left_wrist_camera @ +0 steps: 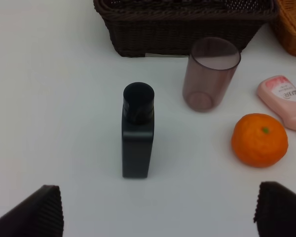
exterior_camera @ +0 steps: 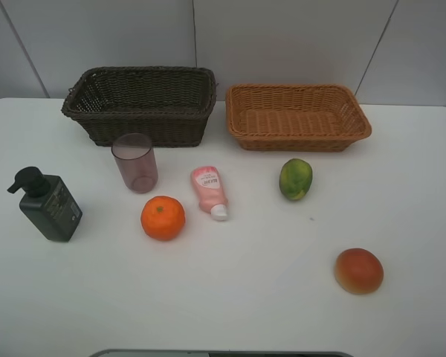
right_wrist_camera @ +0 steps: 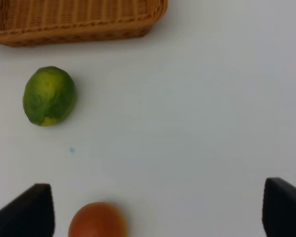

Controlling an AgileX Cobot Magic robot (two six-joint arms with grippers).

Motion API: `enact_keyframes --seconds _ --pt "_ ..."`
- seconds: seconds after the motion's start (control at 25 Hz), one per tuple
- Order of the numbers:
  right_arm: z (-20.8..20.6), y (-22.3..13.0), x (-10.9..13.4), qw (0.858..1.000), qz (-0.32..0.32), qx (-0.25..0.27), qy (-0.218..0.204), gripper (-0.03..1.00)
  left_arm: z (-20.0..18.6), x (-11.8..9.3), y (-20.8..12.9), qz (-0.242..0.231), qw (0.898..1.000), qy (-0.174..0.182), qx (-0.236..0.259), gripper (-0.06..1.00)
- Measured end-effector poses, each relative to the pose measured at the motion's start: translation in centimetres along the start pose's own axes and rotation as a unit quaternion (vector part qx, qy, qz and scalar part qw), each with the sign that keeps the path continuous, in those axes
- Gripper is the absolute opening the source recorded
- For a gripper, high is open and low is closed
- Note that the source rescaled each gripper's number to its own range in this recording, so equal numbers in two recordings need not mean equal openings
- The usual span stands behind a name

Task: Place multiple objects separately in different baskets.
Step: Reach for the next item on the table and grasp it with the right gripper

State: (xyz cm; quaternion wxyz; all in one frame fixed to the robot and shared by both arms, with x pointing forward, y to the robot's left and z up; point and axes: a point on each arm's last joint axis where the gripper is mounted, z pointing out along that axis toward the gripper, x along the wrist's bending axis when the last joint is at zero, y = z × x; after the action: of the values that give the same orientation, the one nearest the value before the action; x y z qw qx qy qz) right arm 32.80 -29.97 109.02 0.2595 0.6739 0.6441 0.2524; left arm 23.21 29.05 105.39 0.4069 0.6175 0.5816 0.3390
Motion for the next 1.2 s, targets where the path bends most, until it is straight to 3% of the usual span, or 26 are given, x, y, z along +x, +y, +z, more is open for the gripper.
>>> enact_keyframes --seconds 0.28,0.44,0.68,0.84,1.04,1.2 --pt "6.0 5.4 0.9 0.998 -0.012 0.067 0.001 0.83 0.0 0.0 0.0 0.000 1.000 0.000 0.000 1.00" --pt "9.9 7.2 3.7 0.995 -0.057 0.075 0.038 0.83 0.0 0.0 0.0 0.000 1.000 0.000 0.000 1.00" --pt "13.3 6.8 8.9 0.981 -0.124 0.111 0.096 0.83 0.0 0.0 0.0 0.000 1.000 0.000 0.000 1.00" --pt "15.0 5.9 11.5 0.974 -0.135 0.133 0.125 0.83 0.0 0.0 0.0 0.000 1.000 0.000 0.000 1.00" --pt "16.6 5.6 13.8 0.967 -0.133 0.169 0.133 0.83 0.0 0.0 0.0 0.000 1.000 0.000 0.000 1.00" --pt "17.6 6.3 15.2 0.964 -0.118 0.208 0.118 0.83 0.0 0.0 0.0 0.000 1.000 0.000 0.000 1.00"
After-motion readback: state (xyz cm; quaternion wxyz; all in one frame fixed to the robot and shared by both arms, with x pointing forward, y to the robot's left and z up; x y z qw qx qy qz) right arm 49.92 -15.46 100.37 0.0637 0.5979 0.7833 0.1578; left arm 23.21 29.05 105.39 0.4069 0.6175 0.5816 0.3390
